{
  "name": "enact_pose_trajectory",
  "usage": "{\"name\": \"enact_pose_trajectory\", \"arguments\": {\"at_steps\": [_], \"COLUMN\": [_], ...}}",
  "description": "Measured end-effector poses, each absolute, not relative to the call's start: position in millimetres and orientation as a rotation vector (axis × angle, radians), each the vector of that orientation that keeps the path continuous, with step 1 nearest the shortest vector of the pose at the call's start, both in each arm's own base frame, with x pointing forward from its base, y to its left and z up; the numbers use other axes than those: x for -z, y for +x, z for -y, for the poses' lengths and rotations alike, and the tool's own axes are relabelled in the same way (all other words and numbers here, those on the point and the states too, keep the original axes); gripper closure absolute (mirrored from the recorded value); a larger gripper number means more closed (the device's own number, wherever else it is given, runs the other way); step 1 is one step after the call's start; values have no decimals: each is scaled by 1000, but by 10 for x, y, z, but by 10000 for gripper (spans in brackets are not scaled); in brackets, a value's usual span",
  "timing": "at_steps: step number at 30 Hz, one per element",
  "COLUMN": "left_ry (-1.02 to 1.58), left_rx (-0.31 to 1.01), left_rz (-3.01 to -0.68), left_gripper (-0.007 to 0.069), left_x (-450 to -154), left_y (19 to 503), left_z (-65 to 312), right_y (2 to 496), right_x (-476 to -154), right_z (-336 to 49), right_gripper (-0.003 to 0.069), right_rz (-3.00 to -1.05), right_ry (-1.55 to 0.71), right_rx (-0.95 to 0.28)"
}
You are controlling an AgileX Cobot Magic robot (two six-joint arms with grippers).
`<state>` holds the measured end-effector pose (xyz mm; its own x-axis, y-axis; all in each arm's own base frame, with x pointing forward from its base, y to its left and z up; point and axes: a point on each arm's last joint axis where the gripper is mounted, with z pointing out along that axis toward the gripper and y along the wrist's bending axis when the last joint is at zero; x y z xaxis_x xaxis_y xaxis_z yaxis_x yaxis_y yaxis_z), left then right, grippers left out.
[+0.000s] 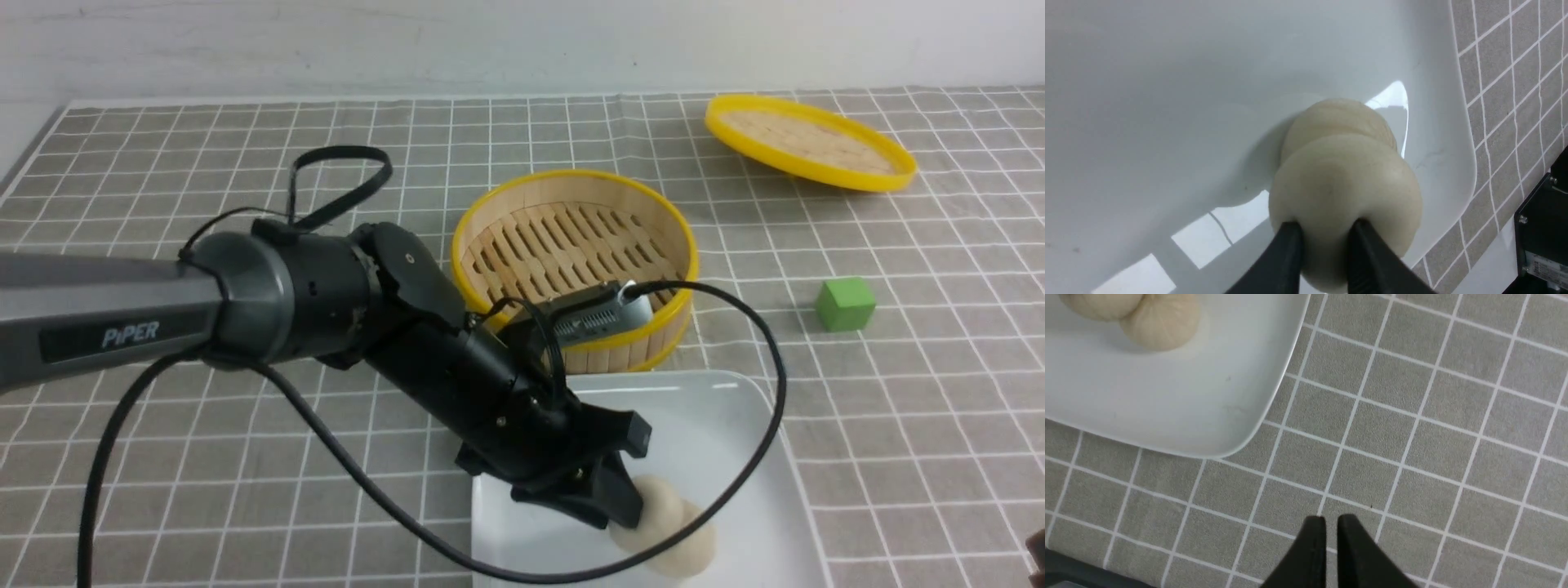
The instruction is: Put the steamed buns into the plate on the grey tablecloth.
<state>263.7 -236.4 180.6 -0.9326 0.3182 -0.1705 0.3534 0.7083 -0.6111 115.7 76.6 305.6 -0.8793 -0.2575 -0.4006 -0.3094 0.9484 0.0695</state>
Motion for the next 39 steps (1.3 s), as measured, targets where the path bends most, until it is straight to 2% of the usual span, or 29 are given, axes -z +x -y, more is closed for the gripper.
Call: {"name": "enact_pose_trajectory", "arguments": {"at_steps": [4, 8, 13, 20, 23, 27, 28, 29, 31, 32, 34, 37, 39], "left_ry": [608, 641, 634, 658, 696, 760, 760, 766, 769, 773, 780, 785, 786], "left_rx": [997, 895, 767, 724, 716, 695, 696, 696, 695, 691, 679, 670, 667], "left_rz": [-2823, -2795, -2745, -2655, -2652, -2659, -2660, -2636, -2604, -2589, -2556, -2519, -2499], "left_gripper": [279, 194, 168, 166, 195, 368, 368, 463, 563, 588, 617, 623, 623], "left_x": [-1905, -2072, -2274, -2607, -2698, -2822, -2821, -2894, -2981, -3019, -3099, -3190, -3236], "left_y": [2622, 2602, 2590, 2478, 2405, 2285, 2284, 2246, 2200, 2176, 2138, 2086, 2058], "left_z": [2329, 2229, 2106, 1990, 1945, 1868, 1868, 1841, 1807, 1786, 1751, 1708, 1686], "right_y": [1130, 1104, 1092, 1025, 938, 705, 679, 565, 405, 321, 191, -14, -96], "right_x": [-3043, -3043, -3046, -3106, -3176, -3310, -3322, -3365, -3408, -3424, -3442, -3412, -3331], "right_z": [-749, -730, -720, -655, -577, -404, -385, -303, -187, -126, -32, 116, 172], "right_gripper": [585, 582, 578, 578, 578, 578, 578, 578, 578, 578, 578, 588, 628], "right_rz": [-2743, -2761, -2764, -2710, -2651, -2524, -2511, -2456, -2381, -2340, -2272, -2170, -2101], "right_ry": [-413, -415, -421, -455, -444, -413, -410, -396, -378, -368, -352, -329, -319], "right_rx": [-164, -154, -148, -147, -162, -232, -239, -269, -310, -330, -364, -412, -443]}}
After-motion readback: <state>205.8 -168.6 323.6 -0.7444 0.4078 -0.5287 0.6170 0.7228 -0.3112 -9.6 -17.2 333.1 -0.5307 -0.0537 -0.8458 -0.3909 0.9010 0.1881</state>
